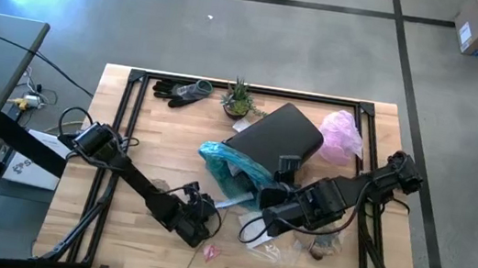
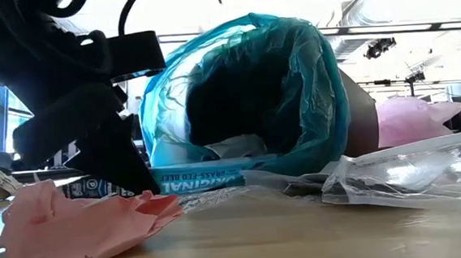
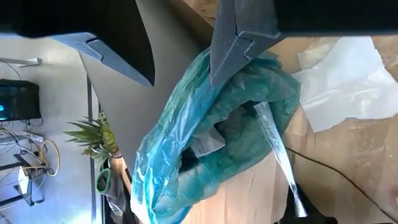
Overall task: Place trash/remove bag and relplace
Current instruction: Adjust the trash bin
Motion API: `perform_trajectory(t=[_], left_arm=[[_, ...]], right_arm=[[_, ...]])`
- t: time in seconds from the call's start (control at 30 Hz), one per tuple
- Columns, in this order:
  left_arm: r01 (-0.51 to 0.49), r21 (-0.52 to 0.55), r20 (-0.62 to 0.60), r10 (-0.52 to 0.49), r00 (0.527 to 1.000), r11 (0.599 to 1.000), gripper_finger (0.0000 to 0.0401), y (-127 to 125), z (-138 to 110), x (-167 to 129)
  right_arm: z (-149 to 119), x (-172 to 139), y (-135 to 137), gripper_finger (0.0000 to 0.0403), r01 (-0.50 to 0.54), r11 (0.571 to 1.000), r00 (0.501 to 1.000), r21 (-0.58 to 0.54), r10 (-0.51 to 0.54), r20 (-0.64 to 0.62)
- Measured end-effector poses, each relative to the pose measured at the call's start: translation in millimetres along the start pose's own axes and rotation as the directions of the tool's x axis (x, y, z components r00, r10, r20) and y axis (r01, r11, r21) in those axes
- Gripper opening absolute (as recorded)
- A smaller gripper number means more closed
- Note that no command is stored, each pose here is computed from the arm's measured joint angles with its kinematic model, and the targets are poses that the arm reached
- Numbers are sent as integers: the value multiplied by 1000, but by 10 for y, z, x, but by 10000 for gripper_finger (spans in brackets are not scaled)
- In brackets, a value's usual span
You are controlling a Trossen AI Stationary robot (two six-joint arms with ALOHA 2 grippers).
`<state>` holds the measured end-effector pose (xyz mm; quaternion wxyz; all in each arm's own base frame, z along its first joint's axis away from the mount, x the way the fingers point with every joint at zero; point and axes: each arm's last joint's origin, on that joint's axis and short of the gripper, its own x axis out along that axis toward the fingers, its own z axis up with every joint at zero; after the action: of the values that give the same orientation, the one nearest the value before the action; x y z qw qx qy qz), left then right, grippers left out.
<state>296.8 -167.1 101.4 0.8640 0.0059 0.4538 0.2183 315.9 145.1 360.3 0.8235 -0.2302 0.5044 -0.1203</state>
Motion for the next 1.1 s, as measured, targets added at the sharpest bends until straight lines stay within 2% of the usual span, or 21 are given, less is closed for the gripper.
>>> perform_trajectory(t=[0.27,0.43,0.7,0.8,0.9,1.1], left_arm=[[-75,82,42,71,997,994,0,49,376,16],[-181,106,12,181,983,978,0,176,562,-23],[-255,77,67,250,966,964,0,429,1036,76],[-247,77,74,241,968,966,0,556,1260,116],[-195,77,97,187,978,978,0,658,1445,177],[-147,86,109,138,984,985,0,789,1553,289]], right_arm=[[5,-9,11,142,4,1000,1000,1,-4,9],[2,-22,30,142,1,1000,1000,0,-1,13],[3,-39,52,142,0,1000,1000,-1,0,22],[3,-37,49,142,3,1000,1000,2,-3,22],[3,-37,49,142,5,1000,1000,2,-5,22],[-6,-40,47,142,9,1000,1000,17,-9,16]])
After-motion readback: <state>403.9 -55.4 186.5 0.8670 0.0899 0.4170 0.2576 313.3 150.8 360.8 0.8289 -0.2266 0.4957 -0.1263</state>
